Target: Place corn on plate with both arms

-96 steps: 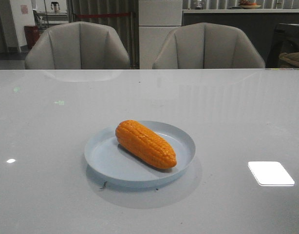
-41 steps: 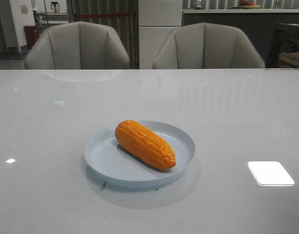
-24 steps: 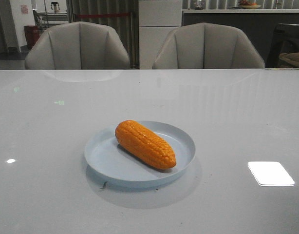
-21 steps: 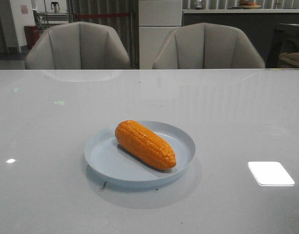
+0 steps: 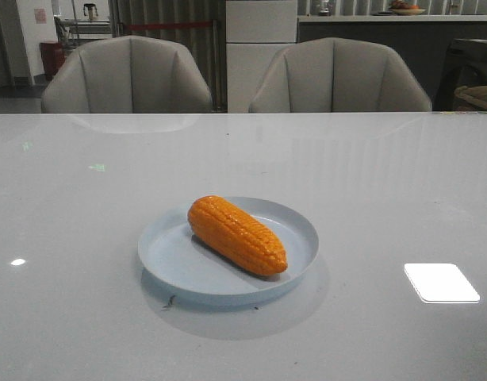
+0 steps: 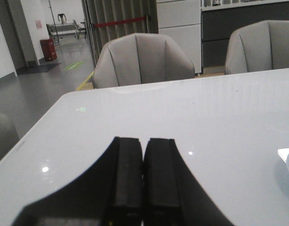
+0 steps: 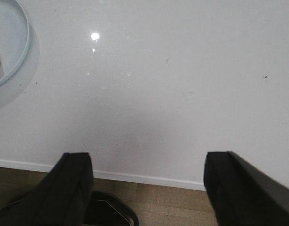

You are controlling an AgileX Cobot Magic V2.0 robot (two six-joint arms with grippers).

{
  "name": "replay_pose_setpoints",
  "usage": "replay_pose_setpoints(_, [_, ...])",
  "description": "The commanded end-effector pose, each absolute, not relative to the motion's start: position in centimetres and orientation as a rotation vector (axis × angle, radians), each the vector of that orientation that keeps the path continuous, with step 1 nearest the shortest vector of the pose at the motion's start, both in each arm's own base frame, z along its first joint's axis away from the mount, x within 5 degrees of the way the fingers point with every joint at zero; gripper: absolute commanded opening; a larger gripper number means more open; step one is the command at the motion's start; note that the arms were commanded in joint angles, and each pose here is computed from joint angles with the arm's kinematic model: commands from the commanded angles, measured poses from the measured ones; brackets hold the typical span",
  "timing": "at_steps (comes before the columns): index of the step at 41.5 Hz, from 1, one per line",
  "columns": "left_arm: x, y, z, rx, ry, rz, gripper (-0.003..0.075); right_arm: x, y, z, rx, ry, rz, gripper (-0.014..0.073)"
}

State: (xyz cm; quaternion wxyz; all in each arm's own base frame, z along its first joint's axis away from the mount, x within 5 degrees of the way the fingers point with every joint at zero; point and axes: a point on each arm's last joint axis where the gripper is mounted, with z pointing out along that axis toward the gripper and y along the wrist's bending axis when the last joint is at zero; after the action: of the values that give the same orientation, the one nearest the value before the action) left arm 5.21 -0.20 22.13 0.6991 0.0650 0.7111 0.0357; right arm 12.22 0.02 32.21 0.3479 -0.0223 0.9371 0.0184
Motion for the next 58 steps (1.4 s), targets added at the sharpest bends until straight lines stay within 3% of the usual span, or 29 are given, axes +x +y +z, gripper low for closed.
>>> replay_pose_setpoints(1, [5.2,-0.2,22.8,0.109,1.465,0.055,0.0096,12.5,-0.1,33.3,-0.061,2.354,0.024,0.0594])
replay_pose_setpoints(11, [5.6,-0.2,20.0,0.096,1.502,0.039,0.0096,12.5,-0.1,33.3,-0.061,2.351,0.023,0.0594])
replay_pose_setpoints(50, [5.6,-0.2,19.8,0.098,1.519,0.039,0.0096,11.3,0.1,33.9,-0.093,2.311,0.015,0.0592])
replay_pose_setpoints(54, [5.6,-0.2,19.8,0.098,1.519,0.039,0.0096,9.8,0.6,34.5,-0.143,2.252,0.026,0.0553])
replay_pose_setpoints(58, [5.6,-0.2,19.8,0.098,1.519,0.039,0.0096,8.0,0.9,35.5,-0.195,2.138,0.032,0.0443])
